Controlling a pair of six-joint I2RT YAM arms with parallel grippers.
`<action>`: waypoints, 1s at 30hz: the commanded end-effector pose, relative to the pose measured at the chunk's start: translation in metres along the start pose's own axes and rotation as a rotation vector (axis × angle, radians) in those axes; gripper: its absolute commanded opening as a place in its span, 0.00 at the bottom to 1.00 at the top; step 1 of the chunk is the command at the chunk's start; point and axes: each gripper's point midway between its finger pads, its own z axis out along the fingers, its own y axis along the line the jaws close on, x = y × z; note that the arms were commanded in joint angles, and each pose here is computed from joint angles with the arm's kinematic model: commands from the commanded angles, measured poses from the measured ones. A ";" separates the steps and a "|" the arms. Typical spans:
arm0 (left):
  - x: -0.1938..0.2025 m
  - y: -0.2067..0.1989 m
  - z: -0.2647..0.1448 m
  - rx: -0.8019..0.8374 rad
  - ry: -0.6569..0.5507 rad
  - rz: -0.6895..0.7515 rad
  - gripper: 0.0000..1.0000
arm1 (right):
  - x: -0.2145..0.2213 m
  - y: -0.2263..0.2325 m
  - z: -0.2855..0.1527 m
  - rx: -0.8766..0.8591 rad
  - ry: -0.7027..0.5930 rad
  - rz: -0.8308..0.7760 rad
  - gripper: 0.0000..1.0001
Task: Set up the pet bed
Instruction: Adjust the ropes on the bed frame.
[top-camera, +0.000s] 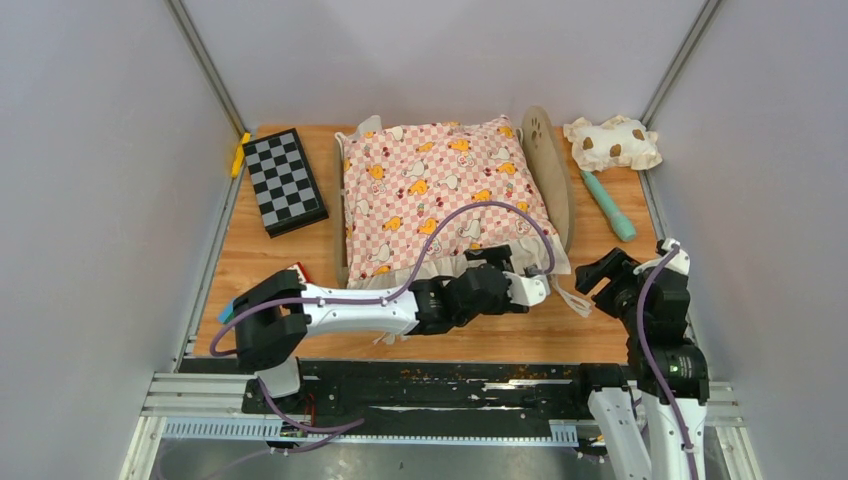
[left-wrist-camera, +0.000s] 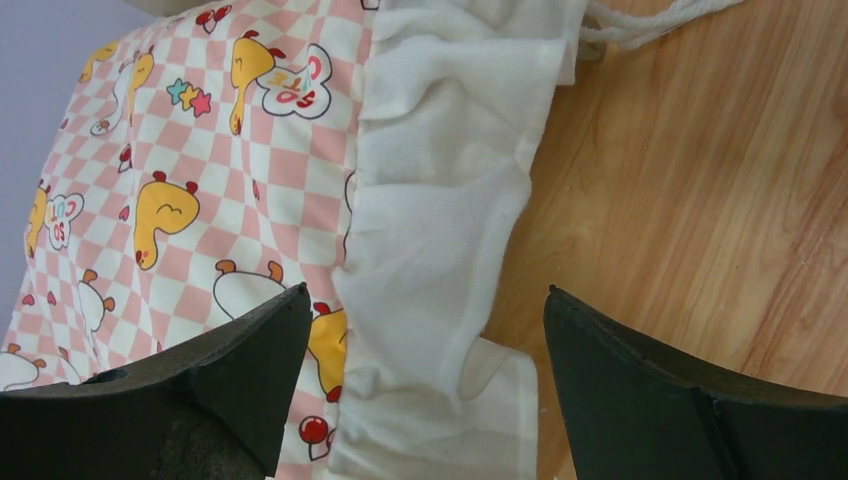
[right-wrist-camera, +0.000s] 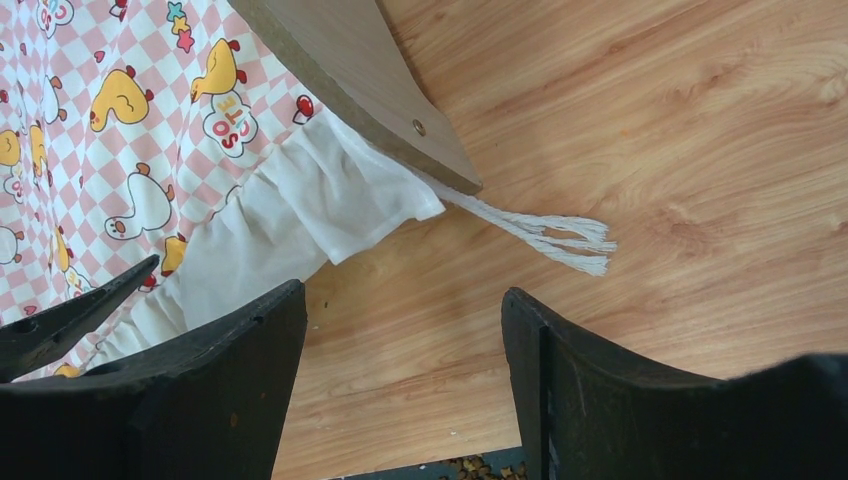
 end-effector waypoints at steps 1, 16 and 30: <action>-0.019 0.006 0.010 -0.050 -0.077 0.044 0.93 | -0.001 0.003 0.005 -0.013 -0.014 0.059 0.71; 0.021 0.041 0.013 -0.341 0.151 0.066 0.52 | 0.020 0.006 0.026 -0.053 0.037 0.128 0.67; 0.030 0.053 -0.012 -0.387 0.135 -0.056 0.13 | 0.045 -0.011 0.068 -0.004 0.052 0.204 0.66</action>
